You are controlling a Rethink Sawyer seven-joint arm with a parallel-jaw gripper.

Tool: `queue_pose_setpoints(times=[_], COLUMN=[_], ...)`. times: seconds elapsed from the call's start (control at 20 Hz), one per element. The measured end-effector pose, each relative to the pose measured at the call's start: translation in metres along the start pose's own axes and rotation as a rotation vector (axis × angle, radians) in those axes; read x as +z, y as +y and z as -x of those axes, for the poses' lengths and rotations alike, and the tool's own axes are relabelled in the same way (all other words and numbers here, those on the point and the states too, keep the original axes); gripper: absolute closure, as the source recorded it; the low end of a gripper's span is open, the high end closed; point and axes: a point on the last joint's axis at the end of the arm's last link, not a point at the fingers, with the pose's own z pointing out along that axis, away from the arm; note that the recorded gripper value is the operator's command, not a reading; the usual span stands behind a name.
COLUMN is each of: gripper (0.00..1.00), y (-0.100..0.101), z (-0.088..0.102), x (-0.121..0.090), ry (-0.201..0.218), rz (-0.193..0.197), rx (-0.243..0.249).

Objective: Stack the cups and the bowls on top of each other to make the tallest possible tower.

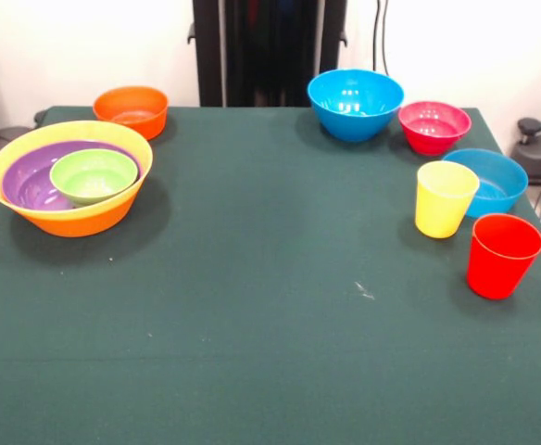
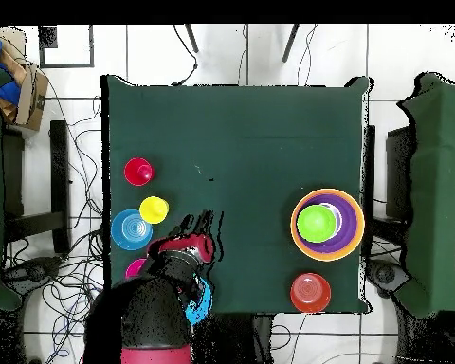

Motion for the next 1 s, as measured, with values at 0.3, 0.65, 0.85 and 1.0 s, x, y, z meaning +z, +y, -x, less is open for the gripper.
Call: queue_pose_setpoints(times=[0.3, 0.65, 0.85, 1.0], gripper=[0.0, 0.0, 0.0, 0.0], y=[-0.016, -0.089, -0.121, -0.127], z=[0.0, 0.036, 0.065, 0.083], x=[0.012, -0.001, -0.036, -0.068], ry=[0.071, 0.192, 0.261, 0.32], rz=[0.007, 0.013, 0.025, 0.052], rx=[0.224, 0.751, 0.909, 0.933])
